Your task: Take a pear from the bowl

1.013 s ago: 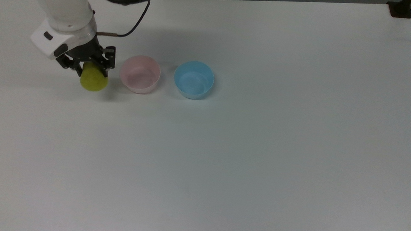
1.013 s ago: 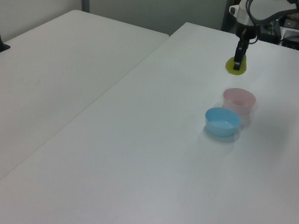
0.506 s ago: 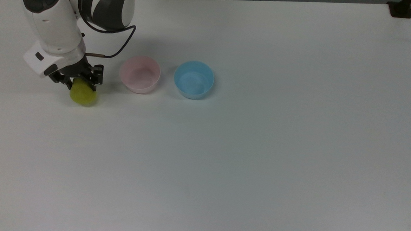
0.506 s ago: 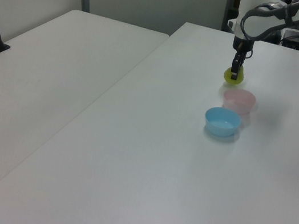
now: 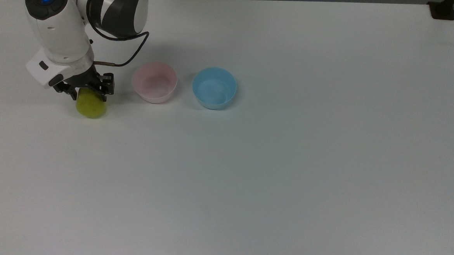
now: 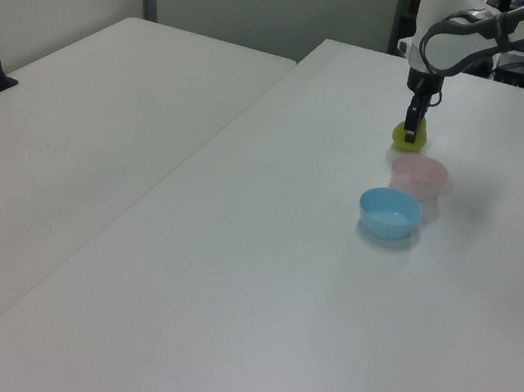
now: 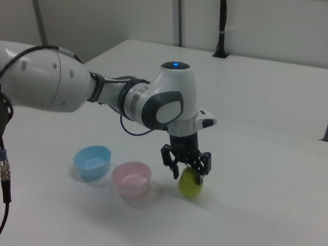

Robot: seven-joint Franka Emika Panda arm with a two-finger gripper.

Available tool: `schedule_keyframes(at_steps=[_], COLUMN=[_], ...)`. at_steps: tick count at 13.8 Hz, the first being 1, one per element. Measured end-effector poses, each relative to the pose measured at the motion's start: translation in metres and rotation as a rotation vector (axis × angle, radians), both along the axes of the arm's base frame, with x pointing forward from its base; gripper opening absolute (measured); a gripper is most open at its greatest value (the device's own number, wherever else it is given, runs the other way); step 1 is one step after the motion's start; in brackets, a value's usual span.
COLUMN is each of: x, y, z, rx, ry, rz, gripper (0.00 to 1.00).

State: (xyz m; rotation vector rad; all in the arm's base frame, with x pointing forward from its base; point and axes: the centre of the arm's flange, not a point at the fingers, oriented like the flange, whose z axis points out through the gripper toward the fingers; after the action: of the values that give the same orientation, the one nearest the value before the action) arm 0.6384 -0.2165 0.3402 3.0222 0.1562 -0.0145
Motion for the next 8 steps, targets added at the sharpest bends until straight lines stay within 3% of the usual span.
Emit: schedule_keyframes(at_steps=[2, 5, 8], x=[0.003, 0.002, 0.001], y=[-0.001, 0.018, 0.078], z=[0.011, 0.052, 0.106], rx=[-0.006, 0.001, 0.011], ry=[-0.019, -0.027, -0.043], rz=[0.001, -0.013, -0.04], gripper=[0.98, 1.0, 1.0])
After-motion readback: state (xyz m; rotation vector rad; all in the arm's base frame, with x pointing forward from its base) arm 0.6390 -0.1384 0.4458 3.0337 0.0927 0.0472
